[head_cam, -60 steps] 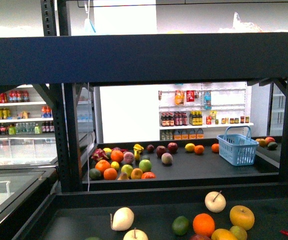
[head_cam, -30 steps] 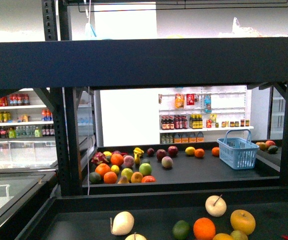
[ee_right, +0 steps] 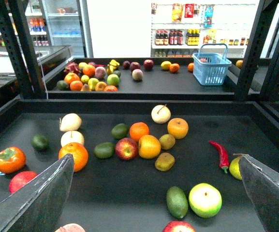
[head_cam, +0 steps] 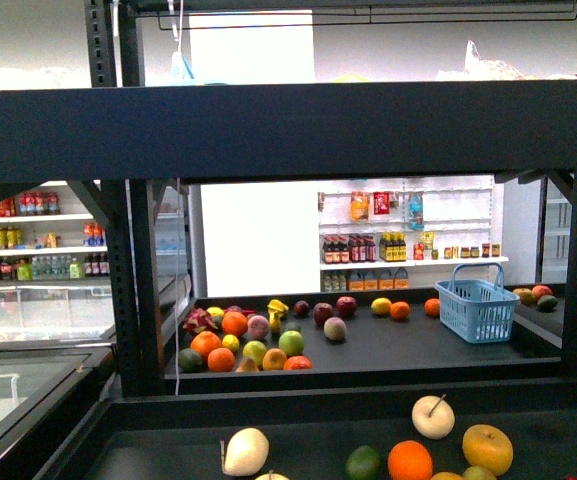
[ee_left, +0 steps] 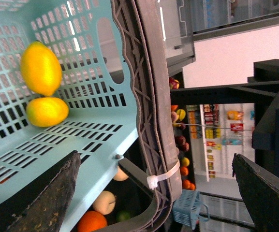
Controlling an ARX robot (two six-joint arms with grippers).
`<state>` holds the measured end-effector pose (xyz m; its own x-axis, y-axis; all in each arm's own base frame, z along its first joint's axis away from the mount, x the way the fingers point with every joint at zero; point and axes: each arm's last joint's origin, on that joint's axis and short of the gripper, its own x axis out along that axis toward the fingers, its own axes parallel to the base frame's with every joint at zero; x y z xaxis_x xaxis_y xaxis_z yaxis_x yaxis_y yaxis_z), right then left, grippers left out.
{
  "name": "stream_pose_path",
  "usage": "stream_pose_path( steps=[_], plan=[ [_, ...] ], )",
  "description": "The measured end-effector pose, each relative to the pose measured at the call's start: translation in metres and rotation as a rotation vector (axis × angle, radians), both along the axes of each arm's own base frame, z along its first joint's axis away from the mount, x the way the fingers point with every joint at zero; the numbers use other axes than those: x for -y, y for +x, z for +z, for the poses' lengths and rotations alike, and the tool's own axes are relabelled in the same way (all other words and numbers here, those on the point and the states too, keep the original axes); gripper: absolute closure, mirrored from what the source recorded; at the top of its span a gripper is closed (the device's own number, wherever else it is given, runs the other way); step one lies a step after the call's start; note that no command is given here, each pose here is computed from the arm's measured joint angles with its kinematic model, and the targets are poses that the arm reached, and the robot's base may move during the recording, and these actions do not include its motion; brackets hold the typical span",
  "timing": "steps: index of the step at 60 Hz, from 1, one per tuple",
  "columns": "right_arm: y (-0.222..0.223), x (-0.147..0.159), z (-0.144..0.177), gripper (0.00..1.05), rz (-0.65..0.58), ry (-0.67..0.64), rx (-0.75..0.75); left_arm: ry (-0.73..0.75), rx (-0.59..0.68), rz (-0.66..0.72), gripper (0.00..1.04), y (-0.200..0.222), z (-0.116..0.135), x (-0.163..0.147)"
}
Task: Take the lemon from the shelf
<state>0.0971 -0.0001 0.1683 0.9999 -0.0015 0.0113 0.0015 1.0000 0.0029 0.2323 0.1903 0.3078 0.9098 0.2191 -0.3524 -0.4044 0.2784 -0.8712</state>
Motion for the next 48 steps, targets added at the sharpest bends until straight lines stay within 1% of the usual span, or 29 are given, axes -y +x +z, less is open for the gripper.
stream_pose_path(
  steps=[3,7,11,14,20,26,28,29,30,32,34,35,38,39,43,44,48],
  plan=[
    [0.0,0.0,0.0,0.02,0.0,0.0,0.0,0.047,-0.02,0.002,0.08,-0.006,0.008,0.005],
    [0.0,0.0,0.0,0.02,0.0,0.0,0.0,0.15,-0.059,-0.003,0.08,-0.016,0.02,0.015],
    [0.0,0.0,0.0,0.02,0.0,0.0,0.0,0.297,-0.073,-0.016,0.08,-0.026,0.036,0.031],
    [0.0,0.0,0.0,0.02,0.0,0.0,0.0,0.379,-0.076,-0.029,0.08,-0.033,0.045,0.042],
    [0.0,0.0,0.0,0.02,0.0,0.0,0.0,0.558,-0.057,-0.065,0.08,-0.051,0.06,0.068],
    [0.0,0.0,0.0,0.02,0.0,0.0,0.0,0.733,-0.037,-0.085,0.08,-0.068,0.068,0.091],
    [0.0,0.0,0.0,0.02,0.0,0.0,0.0,0.842,0.042,-0.172,0.14,-0.074,0.067,0.099],
    [0.0,0.0,0.0,0.02,0.0,0.0,0.0,0.893,0.085,-0.212,0.17,-0.077,0.066,0.104],
    [0.0,0.0,0.0,0.02,0.0,0.0,0.0,0.921,0.106,-0.237,0.19,-0.079,0.064,0.107],
    [0.0,0.0,0.0,0.02,0.0,0.0,0.0,1.033,0.157,-0.307,0.26,-0.086,0.056,0.121],
    [0.0,0.0,0.0,0.02,0.001,0.0,0.0,1.094,0.171,-0.345,0.33,-0.094,0.043,0.135],
    [0.0,0.0,0.0,0.02,0.003,0.0,0.0,1.124,0.174,-0.364,0.38,-0.099,0.031,0.145],
    [0.0,0.0,0.0,0.02,0.001,0.0,0.0,1.161,0.172,-0.385,0.49,-0.11,0.008,0.161],
    [0.0,0.0,0.0,0.02,0.0,0.0,0.0,1.163,0.17,-0.384,0.51,-0.111,0.004,0.163],
    [0.0,0.0,0.0,0.02,0.0,0.0,0.0,1.186,0.148,-0.38,0.65,-0.123,-0.023,0.18],
    [0.0,0.0,0.0,0.02,0.0,0.0,0.0,1.187,0.147,-0.386,0.67,-0.124,-0.027,0.181],
    [0.0,0.0,0.0,0.02,0.0,0.0,-0.001,1.199,0.177,-0.425,0.81,-0.133,-0.052,0.189]
  ],
)
